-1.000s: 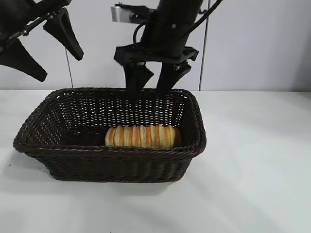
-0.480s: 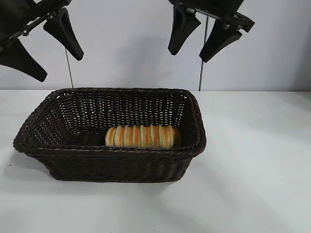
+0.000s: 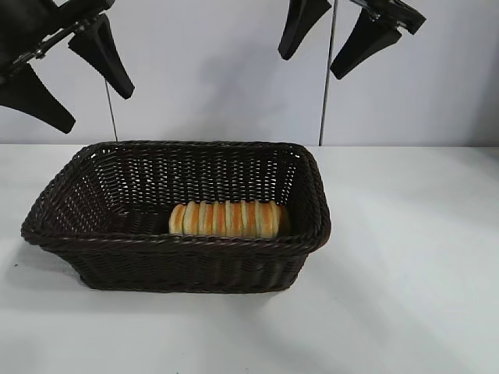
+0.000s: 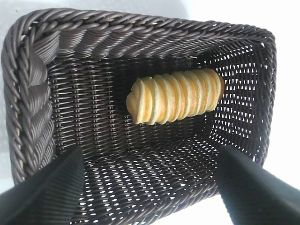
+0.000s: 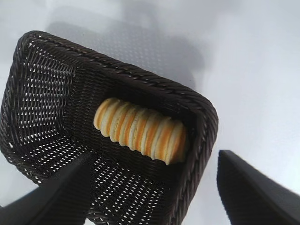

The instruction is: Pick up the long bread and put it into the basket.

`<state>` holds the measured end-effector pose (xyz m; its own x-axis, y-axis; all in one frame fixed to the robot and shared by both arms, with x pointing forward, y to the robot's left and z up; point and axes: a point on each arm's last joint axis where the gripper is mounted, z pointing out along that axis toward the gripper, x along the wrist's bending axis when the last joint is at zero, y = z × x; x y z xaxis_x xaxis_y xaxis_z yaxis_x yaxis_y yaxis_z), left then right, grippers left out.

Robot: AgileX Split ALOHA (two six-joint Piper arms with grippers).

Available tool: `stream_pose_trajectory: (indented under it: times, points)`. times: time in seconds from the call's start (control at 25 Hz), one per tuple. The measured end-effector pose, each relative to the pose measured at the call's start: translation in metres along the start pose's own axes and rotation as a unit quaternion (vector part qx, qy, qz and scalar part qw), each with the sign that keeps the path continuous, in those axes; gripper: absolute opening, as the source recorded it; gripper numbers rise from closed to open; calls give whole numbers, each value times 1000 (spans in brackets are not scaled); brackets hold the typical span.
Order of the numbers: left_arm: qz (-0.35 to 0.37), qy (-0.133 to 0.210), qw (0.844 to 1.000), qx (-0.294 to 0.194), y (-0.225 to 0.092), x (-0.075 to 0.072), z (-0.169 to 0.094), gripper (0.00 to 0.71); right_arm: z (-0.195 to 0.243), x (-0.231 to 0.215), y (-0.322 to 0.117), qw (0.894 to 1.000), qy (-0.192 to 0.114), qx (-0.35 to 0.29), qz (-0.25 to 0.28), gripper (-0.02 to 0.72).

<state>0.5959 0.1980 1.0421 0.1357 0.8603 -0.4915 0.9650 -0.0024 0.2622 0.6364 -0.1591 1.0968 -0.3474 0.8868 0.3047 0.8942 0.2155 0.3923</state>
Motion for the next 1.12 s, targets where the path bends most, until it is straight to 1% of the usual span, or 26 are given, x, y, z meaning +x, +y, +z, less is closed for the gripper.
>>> stream_pose_trajectory:
  times: [0.4, 1.12]
  points:
    - [0, 0, 1000, 0, 0, 0, 0, 564, 19, -7, -17, 999, -2, 50, 4, 527]
    - [0, 0, 1000, 0, 0, 0, 0, 564, 20, -7, -17, 999, -2, 50, 2, 527]
